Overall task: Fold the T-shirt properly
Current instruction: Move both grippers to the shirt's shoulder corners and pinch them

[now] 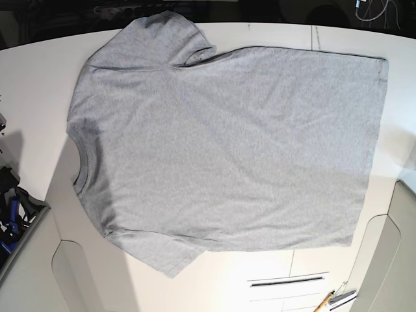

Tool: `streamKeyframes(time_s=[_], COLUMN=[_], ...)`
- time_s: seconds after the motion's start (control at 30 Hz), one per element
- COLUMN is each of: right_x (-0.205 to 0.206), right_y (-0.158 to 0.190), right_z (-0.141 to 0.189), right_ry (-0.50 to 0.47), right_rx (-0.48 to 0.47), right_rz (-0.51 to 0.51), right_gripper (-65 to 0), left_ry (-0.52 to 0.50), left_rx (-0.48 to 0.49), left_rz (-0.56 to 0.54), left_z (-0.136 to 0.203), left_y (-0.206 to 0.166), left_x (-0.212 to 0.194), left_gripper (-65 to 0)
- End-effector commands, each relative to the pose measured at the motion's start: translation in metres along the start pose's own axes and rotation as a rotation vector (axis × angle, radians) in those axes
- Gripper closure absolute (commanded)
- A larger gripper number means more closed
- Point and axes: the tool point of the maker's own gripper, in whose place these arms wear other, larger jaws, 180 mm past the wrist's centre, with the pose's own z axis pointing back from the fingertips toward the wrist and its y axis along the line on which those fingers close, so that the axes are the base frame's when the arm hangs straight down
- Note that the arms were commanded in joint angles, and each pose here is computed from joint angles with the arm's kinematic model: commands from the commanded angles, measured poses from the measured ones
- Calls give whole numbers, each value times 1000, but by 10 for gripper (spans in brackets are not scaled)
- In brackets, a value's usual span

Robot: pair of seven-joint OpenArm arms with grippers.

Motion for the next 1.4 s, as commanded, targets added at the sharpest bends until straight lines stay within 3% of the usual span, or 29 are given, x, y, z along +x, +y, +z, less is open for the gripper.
streamKeyframes(time_s=[0.0,0.2,0.37,0.57,0.77,0.97,1.0,1.1,1.13,1.3,1.37], right_x=[22,123,159,163,134,127,126,125,125,122,126], right_y=[0,-41,-92,-126,-175,-177,-177,-175,-174,-155,-142], right_z=[10,36,39,32,31,27,26,24,22,5,-5], right_ry=[-67,-338,-473,-581,-596,-571,-564,-549,-538,-471,-447], right_rx=[7,-77,-185,-137,-198,-206,-206,-214,-218,-199,-164], right_rz=[1,-57,-325,-682,-835,-848,-843,-821,-805,-731,-703], right_gripper=[0,0,0,0,0,0,-50,-316,-359,-371,-371], left_ry=[-16,-141,-179,-212,-224,-244,-244,-244,-246,-249,-249], left_rx=[-2,-6,8,3,-4,-11,-11,-13,-14,-14,-14], left_rz=[7,83,81,67,57,48,47,46,44,44,43], left_z=[10,24,24,19,15,11,11,10,10,9,9], left_y=[0,5,15,16,16,15,15,15,15,14,14], left_x=[8,65,89,103,111,120,120,122,123,124,124], left_gripper=[0,0,0,0,0,0,0,0,0,-6,-130])
